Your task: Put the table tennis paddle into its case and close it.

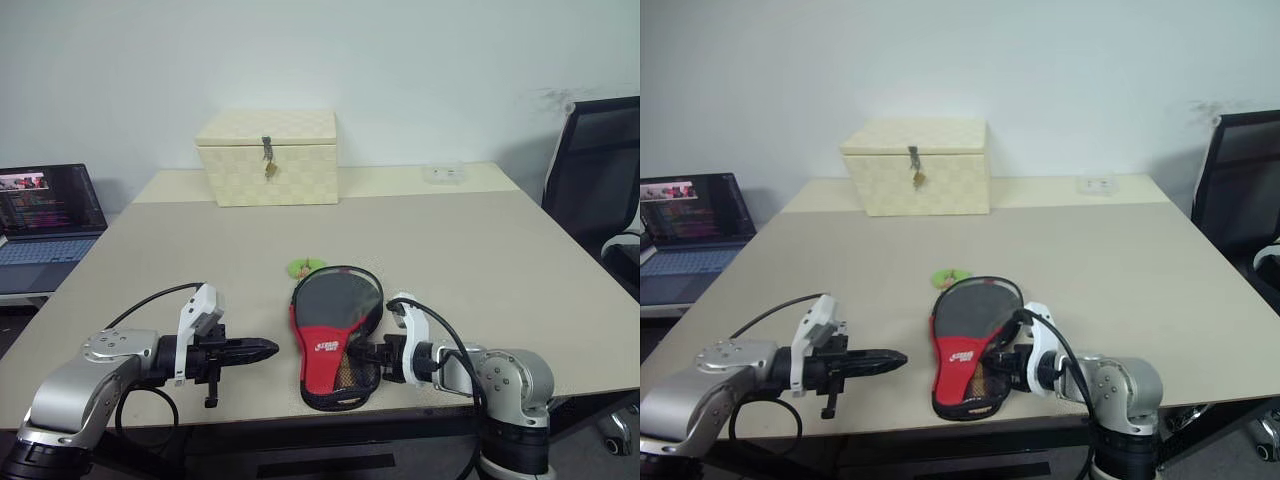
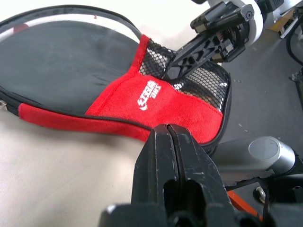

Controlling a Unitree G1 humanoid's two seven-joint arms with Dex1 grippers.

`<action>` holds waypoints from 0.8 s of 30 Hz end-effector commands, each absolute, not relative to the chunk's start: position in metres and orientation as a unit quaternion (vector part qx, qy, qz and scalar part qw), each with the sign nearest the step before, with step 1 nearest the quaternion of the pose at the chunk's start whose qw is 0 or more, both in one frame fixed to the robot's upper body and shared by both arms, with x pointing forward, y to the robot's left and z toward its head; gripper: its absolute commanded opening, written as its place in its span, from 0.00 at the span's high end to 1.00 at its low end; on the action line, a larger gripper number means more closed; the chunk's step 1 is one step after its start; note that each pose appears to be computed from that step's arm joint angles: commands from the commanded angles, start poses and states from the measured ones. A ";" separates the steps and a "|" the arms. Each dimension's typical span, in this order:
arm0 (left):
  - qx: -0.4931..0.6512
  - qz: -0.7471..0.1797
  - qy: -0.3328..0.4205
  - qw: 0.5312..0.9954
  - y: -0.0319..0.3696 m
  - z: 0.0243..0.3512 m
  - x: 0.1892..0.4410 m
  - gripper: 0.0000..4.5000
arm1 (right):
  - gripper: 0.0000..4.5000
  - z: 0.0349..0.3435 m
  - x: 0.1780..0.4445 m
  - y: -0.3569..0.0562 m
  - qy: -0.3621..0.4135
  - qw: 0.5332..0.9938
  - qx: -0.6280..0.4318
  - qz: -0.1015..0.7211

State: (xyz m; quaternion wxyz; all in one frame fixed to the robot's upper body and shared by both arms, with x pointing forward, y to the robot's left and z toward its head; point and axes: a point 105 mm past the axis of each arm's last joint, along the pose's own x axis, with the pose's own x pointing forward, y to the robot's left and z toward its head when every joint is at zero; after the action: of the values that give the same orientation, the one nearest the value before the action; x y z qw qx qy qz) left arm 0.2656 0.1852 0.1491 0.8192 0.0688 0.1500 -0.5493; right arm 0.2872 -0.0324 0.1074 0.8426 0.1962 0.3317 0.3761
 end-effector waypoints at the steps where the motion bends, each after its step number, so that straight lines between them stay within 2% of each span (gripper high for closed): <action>1: 0.084 -0.550 0.139 0.819 0.185 0.158 0.265 1.00 | 1.00 0.116 0.284 -0.026 0.316 0.842 0.197 0.390; 5: 0.085 -0.550 0.139 0.819 0.186 0.158 0.266 1.00 | 1.00 0.111 0.285 -0.028 0.325 0.846 0.194 0.376; 8: 0.086 -0.548 0.139 0.820 0.186 0.158 0.266 1.00 | 0.84 0.111 0.286 -0.031 0.324 0.852 0.189 0.366; 15: 0.086 -0.545 0.135 0.823 0.186 0.158 0.266 1.00 | 0.30 0.120 0.281 -0.041 0.281 0.877 0.065 0.384; 19: 0.080 -0.527 0.134 0.836 0.190 0.156 0.268 1.00 | 0.01 0.141 0.268 -0.047 0.239 0.866 -0.011 0.439; 24: 0.065 -0.474 0.122 0.870 0.202 0.156 0.280 1.00 | 0.01 0.178 0.270 -0.048 0.173 0.842 -0.026 0.510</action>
State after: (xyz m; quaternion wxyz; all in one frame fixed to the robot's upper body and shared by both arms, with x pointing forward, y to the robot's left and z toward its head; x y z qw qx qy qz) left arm 0.2753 0.1950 0.1453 0.8537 0.0611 0.1453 -0.4963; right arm 0.2722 -0.0541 0.1588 0.8505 -0.0306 0.2171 0.4780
